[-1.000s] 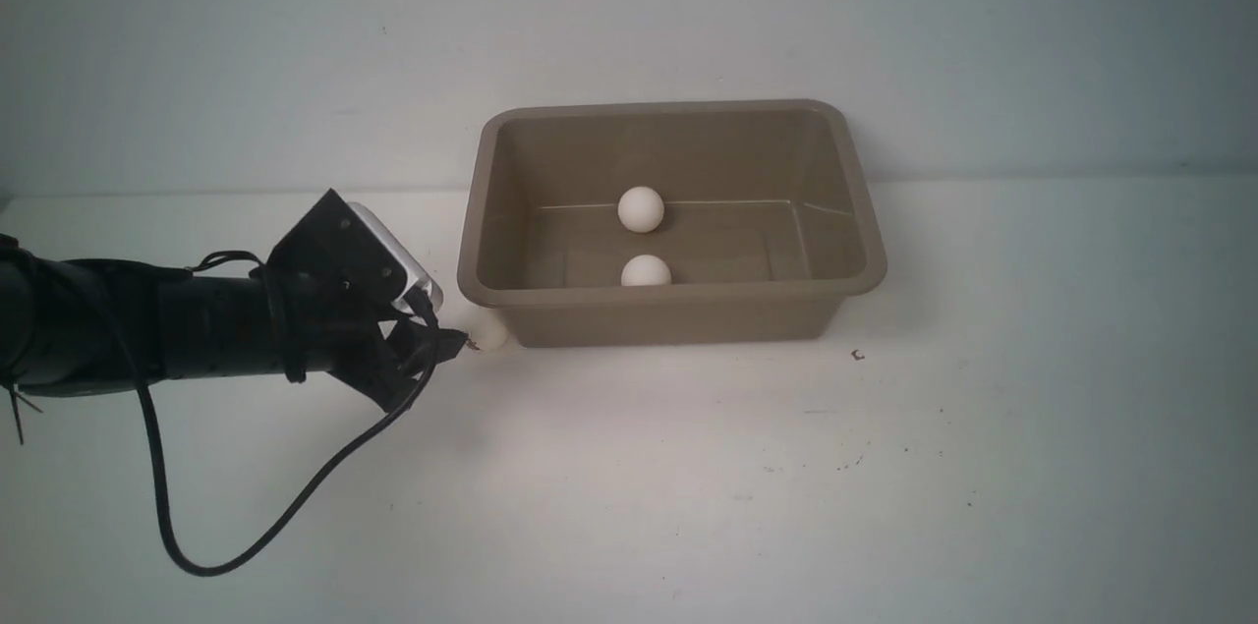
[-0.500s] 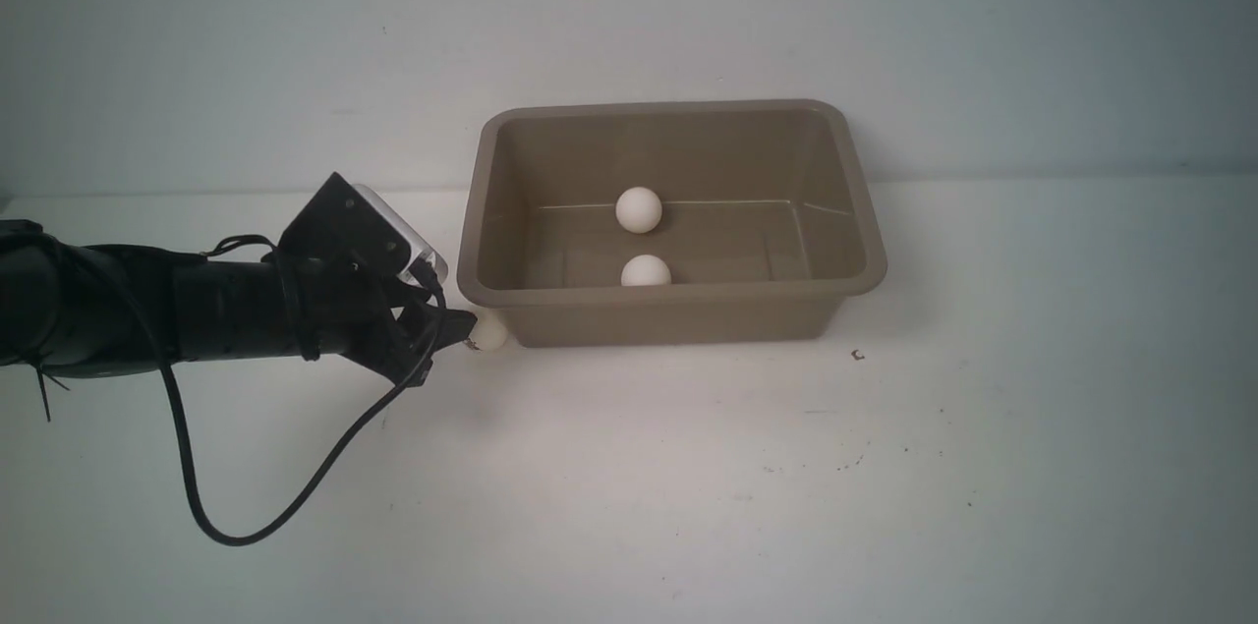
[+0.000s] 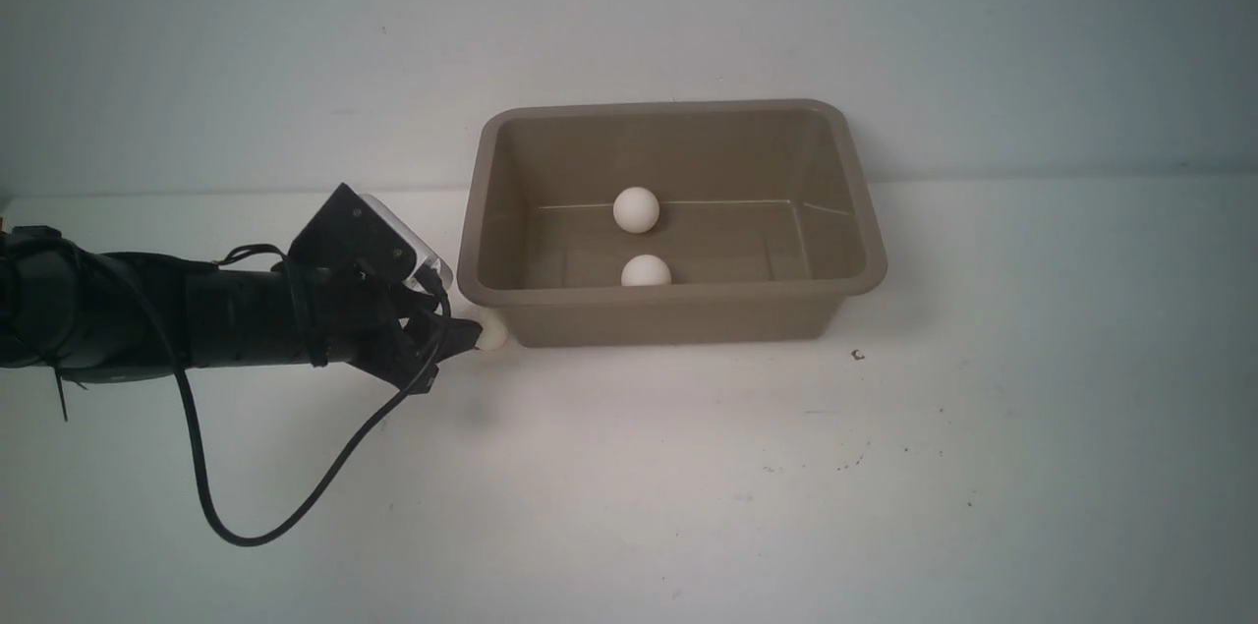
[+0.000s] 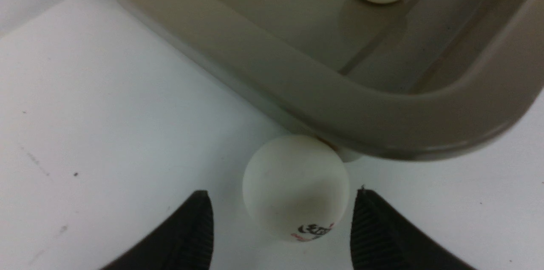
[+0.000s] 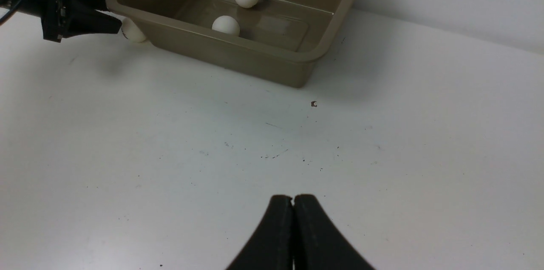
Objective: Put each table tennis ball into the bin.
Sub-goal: Use the left arm to clamp the table tennis ball closest to it
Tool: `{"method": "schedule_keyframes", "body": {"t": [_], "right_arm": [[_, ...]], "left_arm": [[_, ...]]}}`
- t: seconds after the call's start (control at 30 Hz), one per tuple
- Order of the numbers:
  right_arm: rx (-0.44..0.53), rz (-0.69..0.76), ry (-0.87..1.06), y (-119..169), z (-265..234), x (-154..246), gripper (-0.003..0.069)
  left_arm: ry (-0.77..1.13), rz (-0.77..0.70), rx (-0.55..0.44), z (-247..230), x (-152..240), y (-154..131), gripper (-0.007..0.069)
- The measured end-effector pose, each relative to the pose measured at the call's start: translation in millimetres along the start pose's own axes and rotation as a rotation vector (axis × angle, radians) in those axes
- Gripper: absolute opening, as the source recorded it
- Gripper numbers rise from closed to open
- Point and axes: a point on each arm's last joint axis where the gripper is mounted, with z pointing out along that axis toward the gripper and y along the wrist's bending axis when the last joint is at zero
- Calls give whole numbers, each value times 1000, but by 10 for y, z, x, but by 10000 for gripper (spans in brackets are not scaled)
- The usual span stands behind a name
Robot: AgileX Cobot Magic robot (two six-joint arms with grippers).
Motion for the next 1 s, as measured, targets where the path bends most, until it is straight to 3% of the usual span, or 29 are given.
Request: {"method": "schedule_keyframes", "body": {"t": [0.5, 0.6, 0.87, 1.0], "right_arm": [[-16, 11, -16, 15, 0, -14, -18], [-27, 20, -14, 25, 0, -13, -18], [-31, 23, -11, 28, 0, -10, -18], [-31, 23, -11, 28, 0, -10, -18]], "left_arm": [[4, 16, 68, 243, 34, -96, 393], [5, 22, 64, 288, 27, -73, 350], [33, -12, 9, 296, 30, -5, 350], [76, -89, -93, 222, 5, 102, 350]]}}
